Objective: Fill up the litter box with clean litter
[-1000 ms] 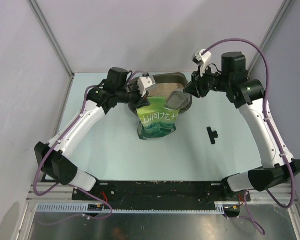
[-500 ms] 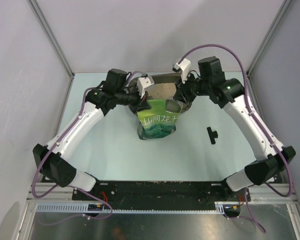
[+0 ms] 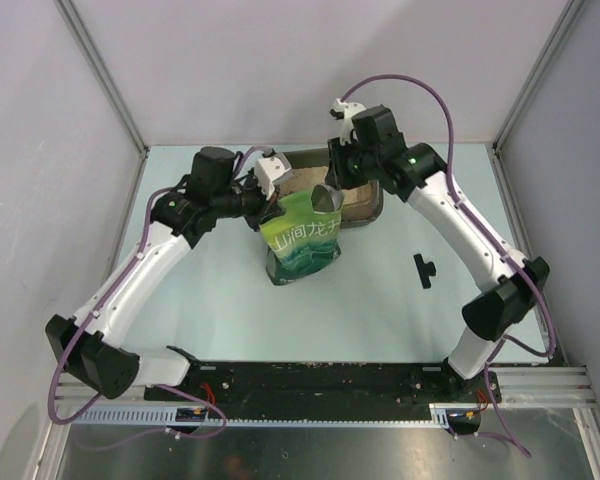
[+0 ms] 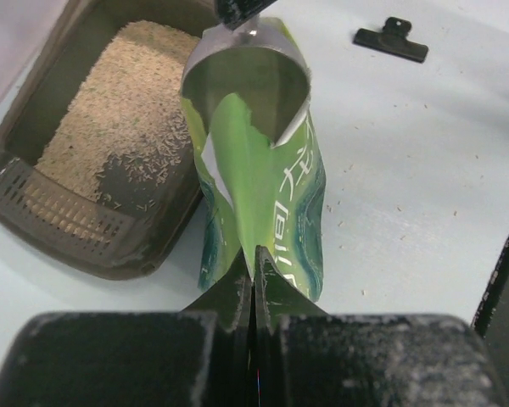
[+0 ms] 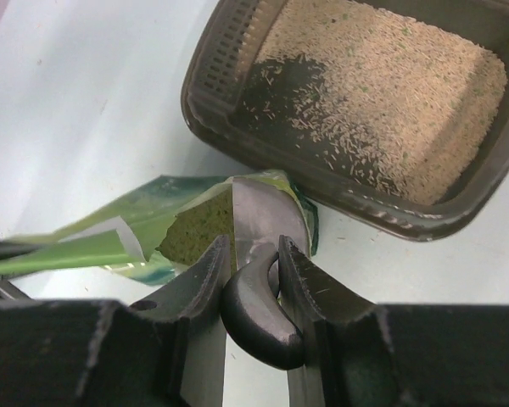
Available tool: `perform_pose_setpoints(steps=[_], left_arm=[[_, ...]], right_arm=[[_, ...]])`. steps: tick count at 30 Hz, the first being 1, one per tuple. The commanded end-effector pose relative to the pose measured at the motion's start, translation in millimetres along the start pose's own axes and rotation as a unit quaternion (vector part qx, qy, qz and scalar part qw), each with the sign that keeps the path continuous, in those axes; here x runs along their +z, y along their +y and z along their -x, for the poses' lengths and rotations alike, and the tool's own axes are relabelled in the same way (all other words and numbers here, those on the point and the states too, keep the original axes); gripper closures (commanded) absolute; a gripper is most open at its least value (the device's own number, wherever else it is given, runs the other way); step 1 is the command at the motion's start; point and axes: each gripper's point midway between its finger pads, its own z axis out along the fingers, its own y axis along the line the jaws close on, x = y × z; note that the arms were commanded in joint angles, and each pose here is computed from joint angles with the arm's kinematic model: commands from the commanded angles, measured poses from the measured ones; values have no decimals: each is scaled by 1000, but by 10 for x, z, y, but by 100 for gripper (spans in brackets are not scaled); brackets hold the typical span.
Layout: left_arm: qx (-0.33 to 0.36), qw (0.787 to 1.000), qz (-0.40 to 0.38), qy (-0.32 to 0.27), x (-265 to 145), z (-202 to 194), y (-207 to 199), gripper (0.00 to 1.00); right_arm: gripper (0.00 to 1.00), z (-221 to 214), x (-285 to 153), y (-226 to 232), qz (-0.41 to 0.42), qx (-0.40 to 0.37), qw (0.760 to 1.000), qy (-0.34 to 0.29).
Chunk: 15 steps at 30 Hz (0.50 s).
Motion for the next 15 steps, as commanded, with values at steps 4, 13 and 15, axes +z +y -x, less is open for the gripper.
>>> perform_pose_setpoints(steps=[4, 13, 15], left_arm=[[44, 993, 55, -98, -463, 432, 7, 100], [71, 991, 47, -105, -380, 442, 35, 100], [74, 991, 44, -101, -335, 417, 51, 100]], right_arm=[[100, 340, 98, 272, 42, -6, 998, -39], [100, 43, 204, 252, 48, -79, 996, -12], [100, 85, 226, 169, 21, -96, 995, -27]])
